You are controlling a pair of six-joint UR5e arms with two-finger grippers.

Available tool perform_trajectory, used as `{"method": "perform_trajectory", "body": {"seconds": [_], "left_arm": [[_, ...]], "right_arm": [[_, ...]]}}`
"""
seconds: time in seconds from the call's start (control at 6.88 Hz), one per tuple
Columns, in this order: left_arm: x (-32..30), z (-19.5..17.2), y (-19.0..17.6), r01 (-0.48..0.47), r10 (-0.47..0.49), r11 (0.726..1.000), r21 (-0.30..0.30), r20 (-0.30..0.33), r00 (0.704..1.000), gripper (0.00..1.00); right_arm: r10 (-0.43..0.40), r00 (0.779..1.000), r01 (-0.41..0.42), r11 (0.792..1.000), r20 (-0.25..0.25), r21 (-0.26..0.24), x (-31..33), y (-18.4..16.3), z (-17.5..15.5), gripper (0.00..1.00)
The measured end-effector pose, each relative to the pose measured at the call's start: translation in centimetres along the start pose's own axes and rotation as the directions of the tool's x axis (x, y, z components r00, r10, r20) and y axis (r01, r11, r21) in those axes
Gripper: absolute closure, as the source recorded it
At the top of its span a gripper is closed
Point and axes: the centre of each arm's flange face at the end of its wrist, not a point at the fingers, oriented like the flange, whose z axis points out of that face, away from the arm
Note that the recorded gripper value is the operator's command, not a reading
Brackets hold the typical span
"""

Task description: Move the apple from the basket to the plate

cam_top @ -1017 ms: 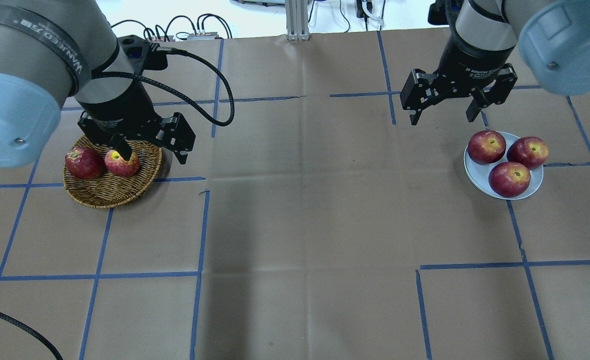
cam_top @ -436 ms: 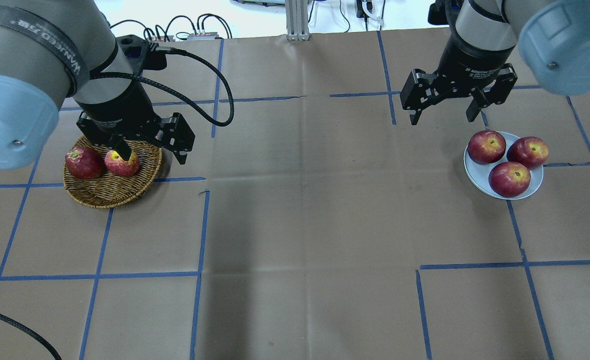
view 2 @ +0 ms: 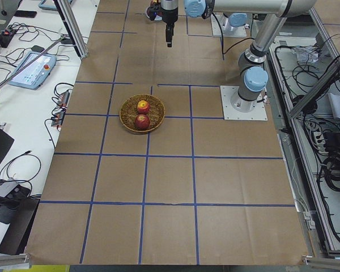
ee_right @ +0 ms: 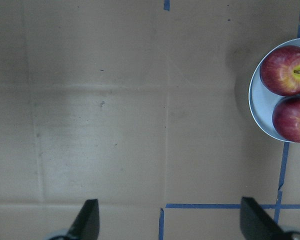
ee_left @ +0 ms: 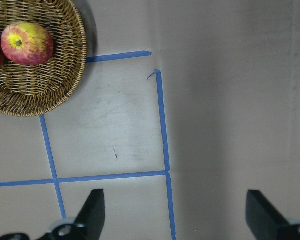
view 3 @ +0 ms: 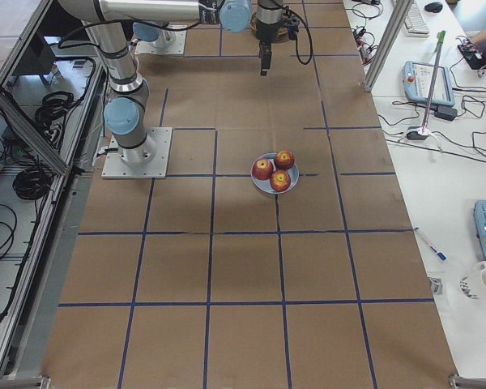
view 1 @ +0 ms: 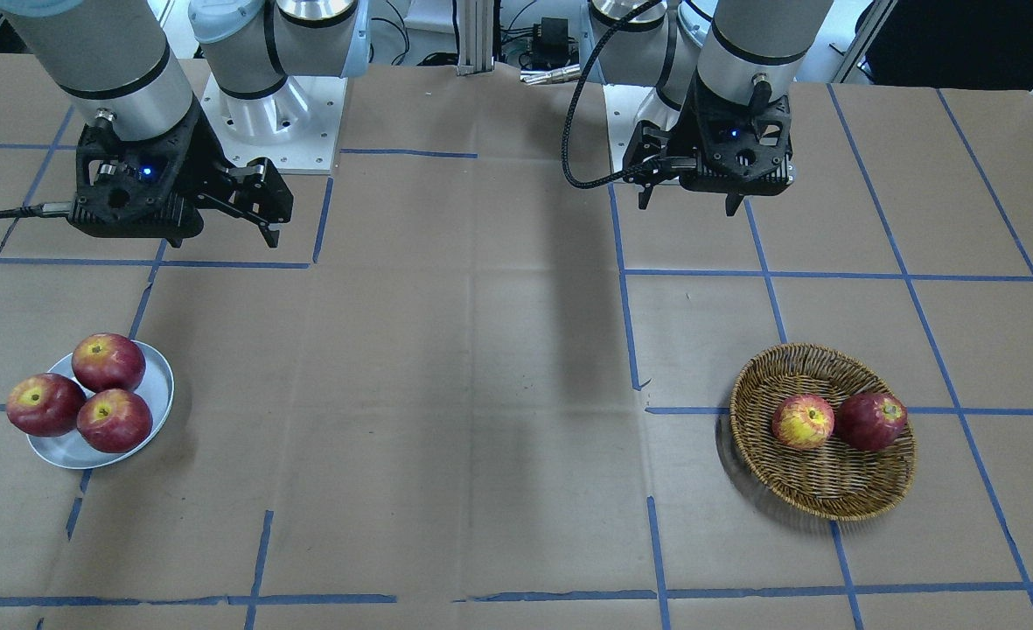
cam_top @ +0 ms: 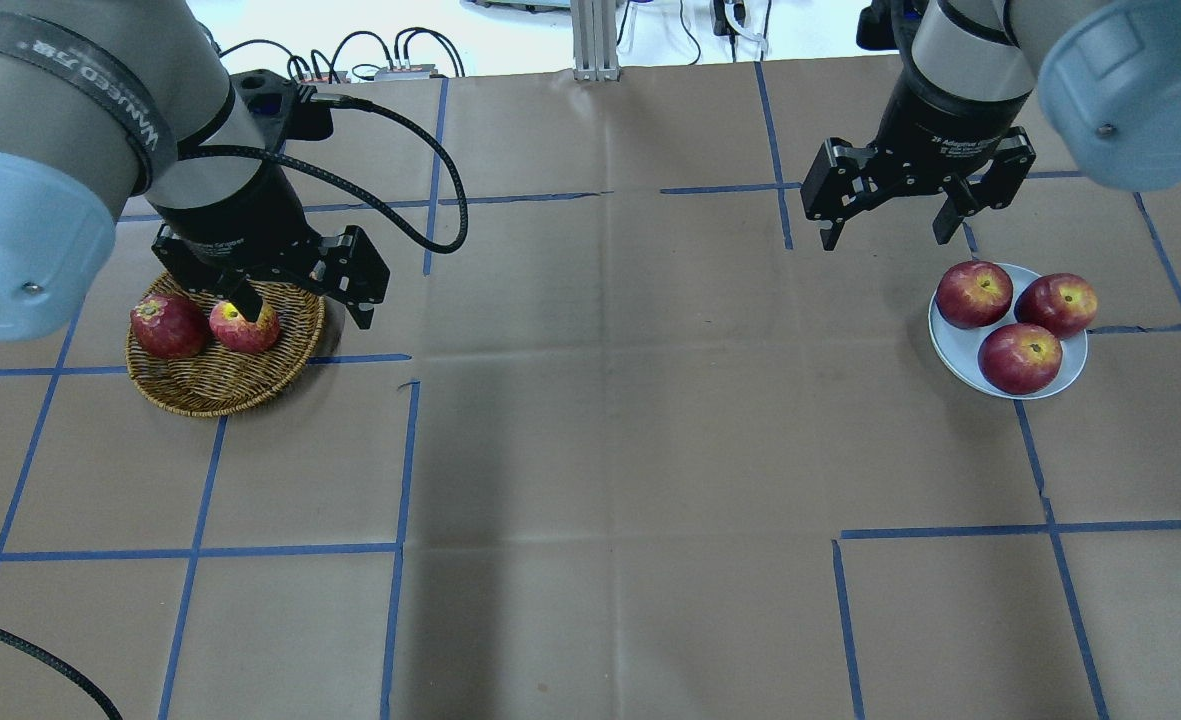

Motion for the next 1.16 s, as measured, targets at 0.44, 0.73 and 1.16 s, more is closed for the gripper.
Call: {"method": "perform_trajectory", "body": {"seconds": [0.44,0.73,1.16], "left_arm": [[0.0,0.1,0.1,-0.001,0.001,1.000,-0.001,0.001,1.000,0.00],[-0.7,0.9,-0.6,-0.001,0.002,1.000,-0.014,0.008,1.000,0.00],[-4.7,3.8,-4.2,-0.135,0.135,0.991,-0.011,0.008,0.991,0.01]], "right_arm": [[0.000,1.000,0.000,1.000,0.000,0.000,0.0,0.0,0.0,0.00],[0.000,1.000,0.000,1.000,0.000,-0.001,0.0,0.0,0.0,0.00],[0.000,1.000,0.000,1.000,0.000,-0.001,0.0,0.0,0.0,0.00]]}}
